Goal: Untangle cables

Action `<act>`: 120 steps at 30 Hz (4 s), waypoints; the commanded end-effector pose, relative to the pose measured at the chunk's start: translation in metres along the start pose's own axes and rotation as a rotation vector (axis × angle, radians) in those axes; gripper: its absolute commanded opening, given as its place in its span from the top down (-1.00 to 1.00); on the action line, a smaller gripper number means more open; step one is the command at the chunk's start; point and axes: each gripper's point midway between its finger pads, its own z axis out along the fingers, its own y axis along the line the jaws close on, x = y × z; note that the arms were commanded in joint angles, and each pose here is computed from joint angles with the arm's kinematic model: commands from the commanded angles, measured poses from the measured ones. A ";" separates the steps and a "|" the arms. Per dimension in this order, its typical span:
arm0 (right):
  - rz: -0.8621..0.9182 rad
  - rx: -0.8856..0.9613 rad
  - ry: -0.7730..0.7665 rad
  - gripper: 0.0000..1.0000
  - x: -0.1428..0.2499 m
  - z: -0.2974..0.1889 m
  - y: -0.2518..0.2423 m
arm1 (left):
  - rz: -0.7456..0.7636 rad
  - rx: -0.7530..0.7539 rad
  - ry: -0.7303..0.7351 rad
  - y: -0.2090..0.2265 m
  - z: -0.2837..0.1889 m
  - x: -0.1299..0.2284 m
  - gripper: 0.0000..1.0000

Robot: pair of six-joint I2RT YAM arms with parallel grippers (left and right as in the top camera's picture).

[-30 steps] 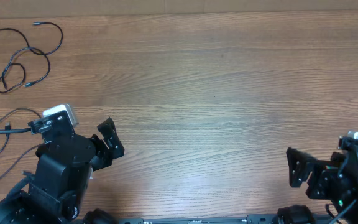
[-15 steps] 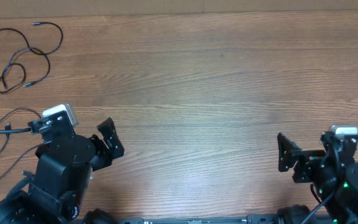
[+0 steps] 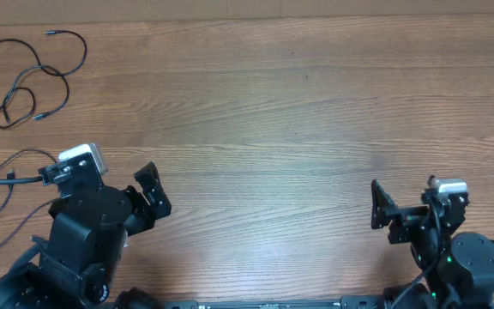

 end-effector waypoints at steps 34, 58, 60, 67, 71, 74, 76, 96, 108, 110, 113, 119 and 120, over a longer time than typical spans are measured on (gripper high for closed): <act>-0.109 -0.066 -0.339 -1.00 0.029 0.037 0.000 | -0.018 -0.006 -0.020 0.001 -0.003 -0.005 -0.99; -0.098 -0.059 -0.294 -1.00 0.054 0.052 -0.001 | -0.018 -0.006 -0.020 0.001 -0.003 -0.005 -0.99; -0.097 -0.055 -0.294 -1.00 0.055 0.052 -0.001 | -0.018 -0.006 -0.021 0.001 -0.003 -0.005 -0.99; -0.079 -0.044 -0.290 -1.00 0.055 0.052 -0.003 | -0.018 -0.006 -0.020 0.001 -0.003 -0.005 -0.99; -0.012 -0.010 -0.285 -1.00 0.056 0.052 -0.011 | -0.018 -0.006 -0.020 0.001 -0.003 -0.005 -0.99; -0.012 -0.010 -0.284 -1.00 0.056 0.052 -0.011 | -0.018 -0.006 -0.020 0.001 -0.003 -0.005 -0.99; -0.013 -0.010 -0.285 -1.00 0.056 0.052 -0.011 | -0.018 -0.006 -0.020 0.001 -0.003 -0.005 -0.99; -0.069 -0.002 -0.284 -1.00 0.056 0.052 -0.011 | -0.018 -0.006 -0.020 0.001 -0.003 -0.005 -0.99; -0.062 -0.007 -0.288 -1.00 0.055 0.052 -0.010 | -0.018 -0.006 -0.020 0.001 -0.003 -0.005 -0.99; -0.062 -0.007 -0.288 -1.00 0.055 0.052 -0.010 | -0.018 -0.006 -0.020 0.001 -0.003 -0.005 -0.99; -0.062 -0.007 -0.288 -1.00 0.055 0.052 -0.010 | -0.018 -0.006 -0.020 0.001 -0.003 -0.005 -0.99; -0.062 -0.007 -0.288 -1.00 0.055 0.052 -0.010 | -0.018 -0.006 -0.020 0.001 -0.003 -0.005 -0.99; -0.062 -0.007 -0.288 -1.00 0.055 0.052 -0.010 | -0.018 -0.006 -0.020 0.001 -0.003 -0.005 -0.99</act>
